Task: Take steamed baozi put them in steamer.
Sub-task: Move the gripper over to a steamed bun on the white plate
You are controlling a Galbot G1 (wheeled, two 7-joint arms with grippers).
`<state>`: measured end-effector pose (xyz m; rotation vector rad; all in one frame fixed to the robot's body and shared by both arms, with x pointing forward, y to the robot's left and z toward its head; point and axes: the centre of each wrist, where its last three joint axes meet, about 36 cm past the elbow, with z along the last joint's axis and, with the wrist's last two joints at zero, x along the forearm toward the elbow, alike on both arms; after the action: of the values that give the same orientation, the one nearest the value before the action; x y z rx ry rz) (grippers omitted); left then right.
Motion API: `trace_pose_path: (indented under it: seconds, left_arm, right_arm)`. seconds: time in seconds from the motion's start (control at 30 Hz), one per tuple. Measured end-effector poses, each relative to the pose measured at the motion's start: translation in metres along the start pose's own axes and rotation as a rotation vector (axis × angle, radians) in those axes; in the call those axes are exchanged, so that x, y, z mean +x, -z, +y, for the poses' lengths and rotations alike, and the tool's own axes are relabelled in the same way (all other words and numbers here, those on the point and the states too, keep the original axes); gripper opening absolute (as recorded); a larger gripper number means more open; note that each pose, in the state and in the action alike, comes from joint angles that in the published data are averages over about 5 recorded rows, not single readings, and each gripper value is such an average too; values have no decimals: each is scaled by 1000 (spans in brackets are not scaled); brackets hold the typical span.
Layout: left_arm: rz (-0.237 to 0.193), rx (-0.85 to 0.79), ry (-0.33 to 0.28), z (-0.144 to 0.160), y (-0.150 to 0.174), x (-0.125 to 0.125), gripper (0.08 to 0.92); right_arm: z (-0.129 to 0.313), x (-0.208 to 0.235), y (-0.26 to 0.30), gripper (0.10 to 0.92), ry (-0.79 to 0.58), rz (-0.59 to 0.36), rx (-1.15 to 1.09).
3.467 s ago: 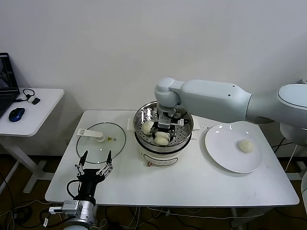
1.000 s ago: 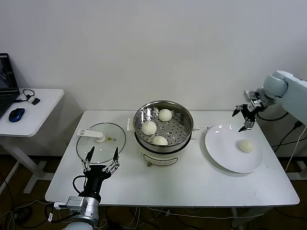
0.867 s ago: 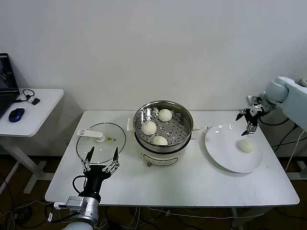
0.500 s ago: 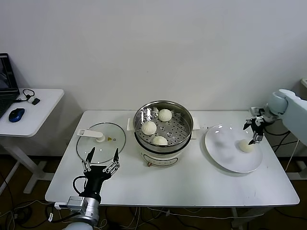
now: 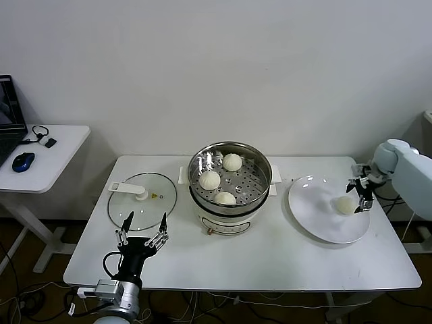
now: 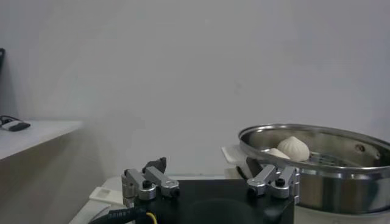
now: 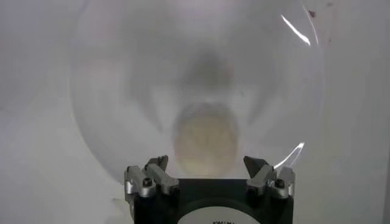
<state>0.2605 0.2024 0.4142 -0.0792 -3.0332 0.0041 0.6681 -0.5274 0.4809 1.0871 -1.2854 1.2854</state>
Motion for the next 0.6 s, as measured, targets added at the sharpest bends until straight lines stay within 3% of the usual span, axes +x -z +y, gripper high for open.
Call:
trace_pose_path:
  seconds: [0.6]
  left_arm:
    - [-3,-1,1,0,0,-1,823]
  right_arm:
    - [-1,-24,9,823,5,-5,-1]
